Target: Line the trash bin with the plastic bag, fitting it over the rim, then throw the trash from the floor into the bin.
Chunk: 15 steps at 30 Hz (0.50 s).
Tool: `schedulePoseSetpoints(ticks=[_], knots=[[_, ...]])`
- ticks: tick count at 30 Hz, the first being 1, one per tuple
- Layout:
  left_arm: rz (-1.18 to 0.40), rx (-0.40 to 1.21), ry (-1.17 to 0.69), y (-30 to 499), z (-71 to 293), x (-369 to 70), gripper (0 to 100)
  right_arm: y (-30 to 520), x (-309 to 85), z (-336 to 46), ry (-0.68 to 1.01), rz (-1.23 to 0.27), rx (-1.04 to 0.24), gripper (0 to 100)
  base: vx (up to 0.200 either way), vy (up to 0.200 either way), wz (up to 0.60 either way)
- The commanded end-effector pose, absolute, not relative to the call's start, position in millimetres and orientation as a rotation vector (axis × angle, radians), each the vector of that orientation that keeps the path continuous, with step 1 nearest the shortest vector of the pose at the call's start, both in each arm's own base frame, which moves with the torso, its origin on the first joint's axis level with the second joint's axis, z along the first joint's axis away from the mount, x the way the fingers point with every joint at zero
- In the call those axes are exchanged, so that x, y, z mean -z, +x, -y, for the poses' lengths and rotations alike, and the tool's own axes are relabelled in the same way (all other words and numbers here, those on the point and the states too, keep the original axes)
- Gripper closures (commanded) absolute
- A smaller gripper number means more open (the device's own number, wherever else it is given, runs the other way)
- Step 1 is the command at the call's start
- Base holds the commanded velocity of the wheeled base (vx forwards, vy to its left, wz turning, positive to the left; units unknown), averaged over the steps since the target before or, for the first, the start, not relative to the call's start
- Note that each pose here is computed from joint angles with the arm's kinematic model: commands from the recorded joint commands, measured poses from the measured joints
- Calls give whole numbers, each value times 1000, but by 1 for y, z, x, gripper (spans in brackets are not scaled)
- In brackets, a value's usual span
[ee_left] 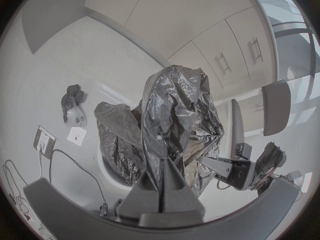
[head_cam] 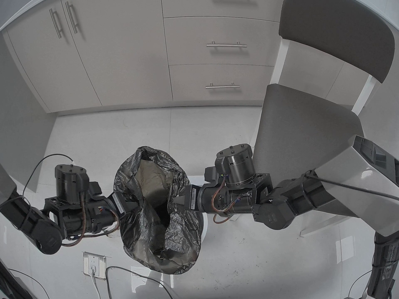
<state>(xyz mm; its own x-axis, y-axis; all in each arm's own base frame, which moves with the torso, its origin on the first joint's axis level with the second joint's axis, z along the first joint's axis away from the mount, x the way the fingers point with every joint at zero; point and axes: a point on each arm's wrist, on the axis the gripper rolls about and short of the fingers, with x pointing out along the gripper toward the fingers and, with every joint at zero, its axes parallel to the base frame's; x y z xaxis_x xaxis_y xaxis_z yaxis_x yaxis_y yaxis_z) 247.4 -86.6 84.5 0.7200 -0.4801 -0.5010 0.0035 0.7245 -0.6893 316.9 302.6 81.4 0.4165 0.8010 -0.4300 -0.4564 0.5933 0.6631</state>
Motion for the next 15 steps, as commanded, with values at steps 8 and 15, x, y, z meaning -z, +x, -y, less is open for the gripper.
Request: schedulePoseSetpoints(ticks=[8, 15], knots=[[-803, 360, -715, 270, 140, -65, 100, 333, -78, -271, 493, -793, -748, 100, 0, 0, 0], [-833, 382, -725, 270, 155, -60, 100, 330, -79, -262, 498, -766, -733, 100, 0, 0, 0]])
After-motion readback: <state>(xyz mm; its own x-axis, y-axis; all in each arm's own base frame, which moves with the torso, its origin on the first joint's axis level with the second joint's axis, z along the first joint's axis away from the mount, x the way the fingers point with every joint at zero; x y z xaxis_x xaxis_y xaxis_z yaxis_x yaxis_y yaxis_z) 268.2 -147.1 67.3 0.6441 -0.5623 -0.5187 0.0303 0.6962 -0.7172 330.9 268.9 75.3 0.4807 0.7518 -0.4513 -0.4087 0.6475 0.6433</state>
